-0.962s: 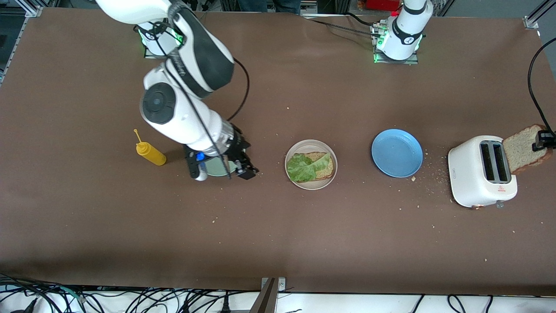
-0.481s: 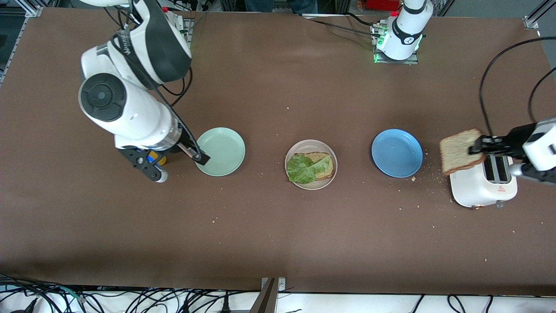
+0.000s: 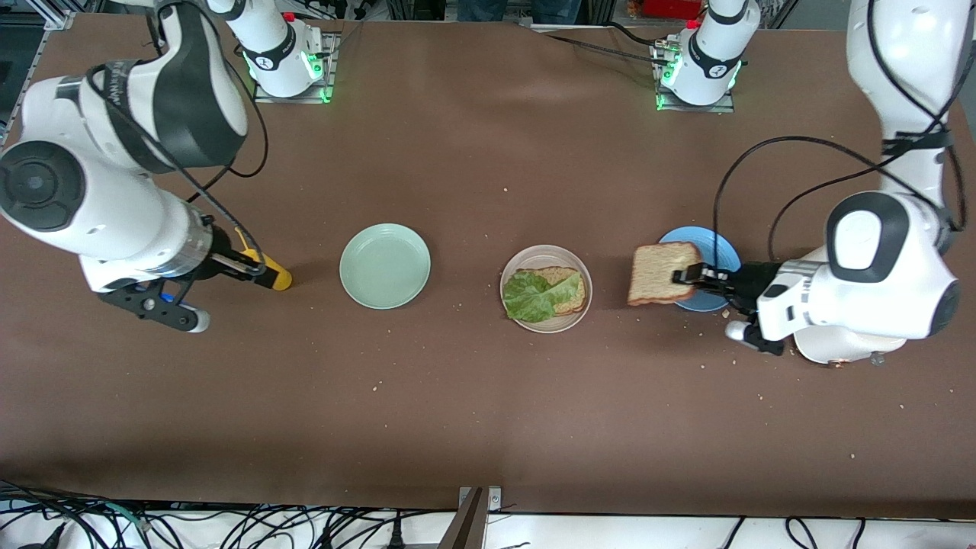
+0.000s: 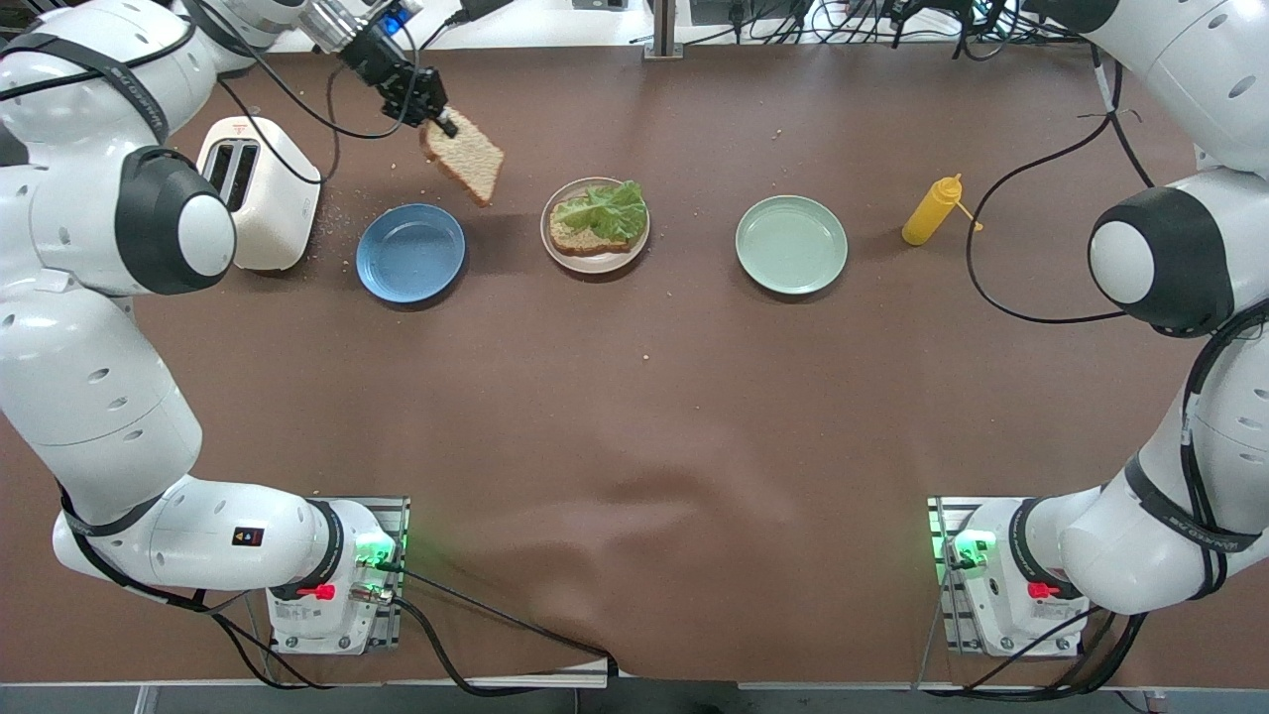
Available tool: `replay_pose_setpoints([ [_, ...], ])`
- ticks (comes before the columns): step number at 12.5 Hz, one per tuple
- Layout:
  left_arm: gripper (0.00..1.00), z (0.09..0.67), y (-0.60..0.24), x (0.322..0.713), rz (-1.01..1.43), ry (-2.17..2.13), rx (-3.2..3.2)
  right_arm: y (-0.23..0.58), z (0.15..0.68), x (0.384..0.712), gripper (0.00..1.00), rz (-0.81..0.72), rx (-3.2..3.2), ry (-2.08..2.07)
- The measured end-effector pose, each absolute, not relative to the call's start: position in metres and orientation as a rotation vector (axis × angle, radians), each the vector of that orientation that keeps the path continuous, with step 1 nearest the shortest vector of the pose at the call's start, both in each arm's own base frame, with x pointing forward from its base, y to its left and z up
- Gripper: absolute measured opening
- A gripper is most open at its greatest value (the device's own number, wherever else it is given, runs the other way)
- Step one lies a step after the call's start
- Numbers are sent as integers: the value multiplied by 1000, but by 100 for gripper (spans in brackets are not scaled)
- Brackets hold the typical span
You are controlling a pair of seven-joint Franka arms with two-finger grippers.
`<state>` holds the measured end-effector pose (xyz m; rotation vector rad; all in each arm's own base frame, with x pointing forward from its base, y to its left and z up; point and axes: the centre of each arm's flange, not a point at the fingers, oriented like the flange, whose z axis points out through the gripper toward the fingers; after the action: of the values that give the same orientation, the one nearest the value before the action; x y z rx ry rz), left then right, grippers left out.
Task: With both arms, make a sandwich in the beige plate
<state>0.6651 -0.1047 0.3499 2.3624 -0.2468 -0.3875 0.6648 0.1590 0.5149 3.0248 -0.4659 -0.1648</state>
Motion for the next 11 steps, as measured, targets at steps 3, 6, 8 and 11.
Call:
replay_pose_setpoints([
  [3,8,338,-145,665,-395,-223,2232,124,511,670,85,-179,3021,-339],
  [6,8,304,-191,665,-390,-204,2203,87,513,666,85,-205,3027,-255],
  [8,8,282,-216,663,-385,-201,2222,68,515,663,85,-208,3035,-204],
  [11,8,252,-242,657,-425,-142,2144,51,504,662,85,-190,3056,-155],
])
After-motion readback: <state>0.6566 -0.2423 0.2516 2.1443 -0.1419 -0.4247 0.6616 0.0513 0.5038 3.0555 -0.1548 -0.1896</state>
